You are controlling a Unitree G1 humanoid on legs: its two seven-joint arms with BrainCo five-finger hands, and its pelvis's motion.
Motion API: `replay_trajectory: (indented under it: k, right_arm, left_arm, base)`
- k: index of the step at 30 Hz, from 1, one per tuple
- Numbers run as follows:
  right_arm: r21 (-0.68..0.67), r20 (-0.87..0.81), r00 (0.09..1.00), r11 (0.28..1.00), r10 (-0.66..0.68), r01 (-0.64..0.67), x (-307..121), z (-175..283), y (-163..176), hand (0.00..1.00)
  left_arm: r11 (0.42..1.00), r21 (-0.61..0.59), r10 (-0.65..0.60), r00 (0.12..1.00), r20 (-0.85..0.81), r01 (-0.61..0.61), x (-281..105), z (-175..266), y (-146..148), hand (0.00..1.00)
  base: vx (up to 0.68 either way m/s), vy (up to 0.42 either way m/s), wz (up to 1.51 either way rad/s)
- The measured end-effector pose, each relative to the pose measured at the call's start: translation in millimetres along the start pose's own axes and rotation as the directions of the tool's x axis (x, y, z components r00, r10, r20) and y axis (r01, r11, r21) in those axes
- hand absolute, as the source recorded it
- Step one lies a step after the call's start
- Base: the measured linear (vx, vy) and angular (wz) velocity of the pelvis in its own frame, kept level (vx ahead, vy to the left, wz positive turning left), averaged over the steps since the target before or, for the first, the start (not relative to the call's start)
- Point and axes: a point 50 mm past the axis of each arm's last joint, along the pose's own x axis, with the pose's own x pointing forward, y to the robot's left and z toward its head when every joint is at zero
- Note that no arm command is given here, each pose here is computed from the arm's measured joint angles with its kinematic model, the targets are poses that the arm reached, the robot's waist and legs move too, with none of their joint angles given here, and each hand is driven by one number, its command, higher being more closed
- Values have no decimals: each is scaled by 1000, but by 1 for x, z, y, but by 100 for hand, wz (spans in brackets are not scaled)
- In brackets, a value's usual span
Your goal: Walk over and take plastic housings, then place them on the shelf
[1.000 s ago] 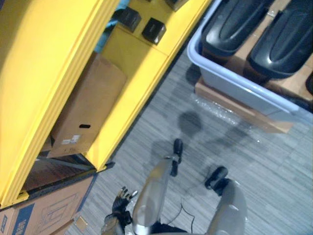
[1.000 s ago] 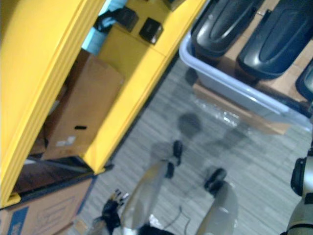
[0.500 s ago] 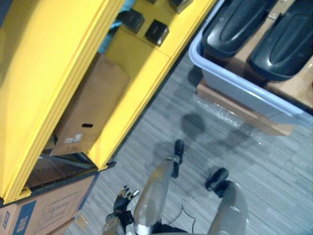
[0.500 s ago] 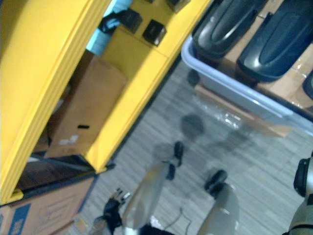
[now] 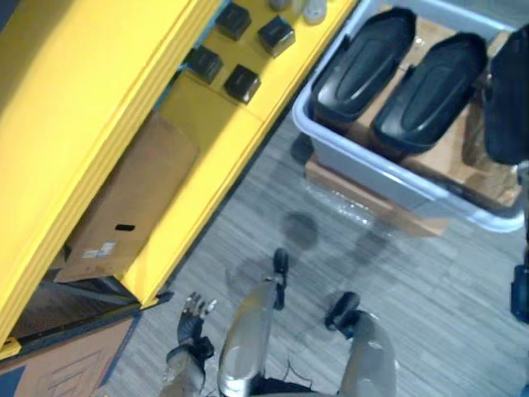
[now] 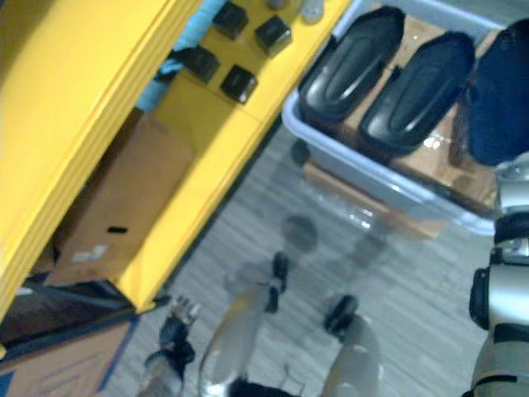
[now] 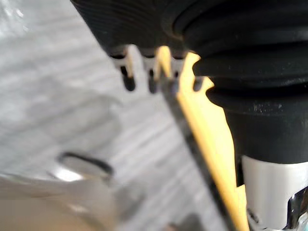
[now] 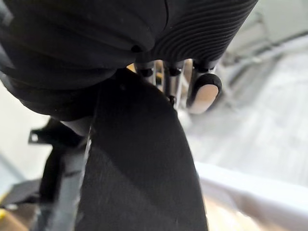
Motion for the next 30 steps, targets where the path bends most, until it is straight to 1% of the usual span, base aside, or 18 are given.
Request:
replay_trajectory:
  k: [2,4,5,10,13,15,17,18,19,21,22,23,24,25,26,27,28,30]
  right_arm:
    - [11,11,1000,1000,8,-9,-4,-5,2,100]
    - [16,36,999,1000,-4,4,-6,-11,-1,100]
    - [22,36,999,1000,-2,1,-8,-13,0,100]
    - [41,15,999,998,45,-46,-32,-39,21,100]
    - [35,78,993,996,85,-88,-55,-43,37,100]
    - [54,157,983,993,91,-101,-68,-32,42,100]
    - [82,256,962,990,93,-117,-81,-21,47,100]
    - [103,320,942,985,97,-137,-91,-13,50,100]
    - [114,356,929,983,97,-146,-96,-8,52,100]
    - [160,493,864,965,104,-208,-123,13,62,100]
    - [165,525,844,959,113,-231,-131,18,66,100]
    - [182,589,799,944,120,-275,-146,28,71,100]
    - [193,618,777,936,118,-295,-153,32,73,100]
    - [210,669,735,921,110,-329,-166,40,76,100]
    - [223,709,697,904,107,-365,-179,46,79,100]
    - [229,727,678,894,105,-385,-185,49,79,100]
    - [235,764,637,877,101,-420,-196,54,81,100]
    - [242,814,573,839,99,-488,-214,61,84,100]
  left_arm:
    - [1000,1,10,997,76,-10,-3,16,5,0]
    - [1000,1,31,984,176,-32,-4,38,4,0]
    - [999,7,36,979,200,-38,-4,43,3,0]
    - [999,8,40,915,402,-47,-9,93,-9,0]
    - [999,38,-30,874,484,14,-10,119,-29,0]
    - [994,54,-108,851,513,94,-8,134,-50,0]
    - [981,117,-195,836,512,157,-6,140,-70,0]
    - [966,149,-260,829,495,213,-6,140,-85,0]
    - [955,164,-297,824,483,248,-6,140,-93,0]
    - [910,205,-415,801,431,360,-6,140,-125,0]
    - [899,212,-437,797,417,383,-6,140,-132,0]
    - [872,225,-489,781,389,434,-6,140,-147,0]
    - [855,236,-518,767,378,461,-6,141,-155,0]
    - [831,234,-557,751,355,505,-5,143,-169,0]
    - [818,232,-575,743,342,526,-3,145,-178,0]
    - [814,215,-581,744,332,539,-1,145,-181,0]
    - [808,190,-588,751,300,557,3,143,-186,0]
    - [815,191,-580,765,280,548,6,140,-190,0]
  base:
    - [62,-21,-6]
    - [83,6,-2]
    - [105,24,2]
    - [117,15,6]
    - [126,11,-3]
    - [72,25,-10]
    - [44,40,-14]
    - [26,31,-11]
    - [25,45,-6]
    - [4,54,-14]
    - [6,50,-29]
    - [22,39,-26]
    - [17,48,-27]
    - [-16,50,-13]
    - [-22,52,-10]
    - [-15,57,-13]
    - [5,49,-24]
    - [8,34,-20]
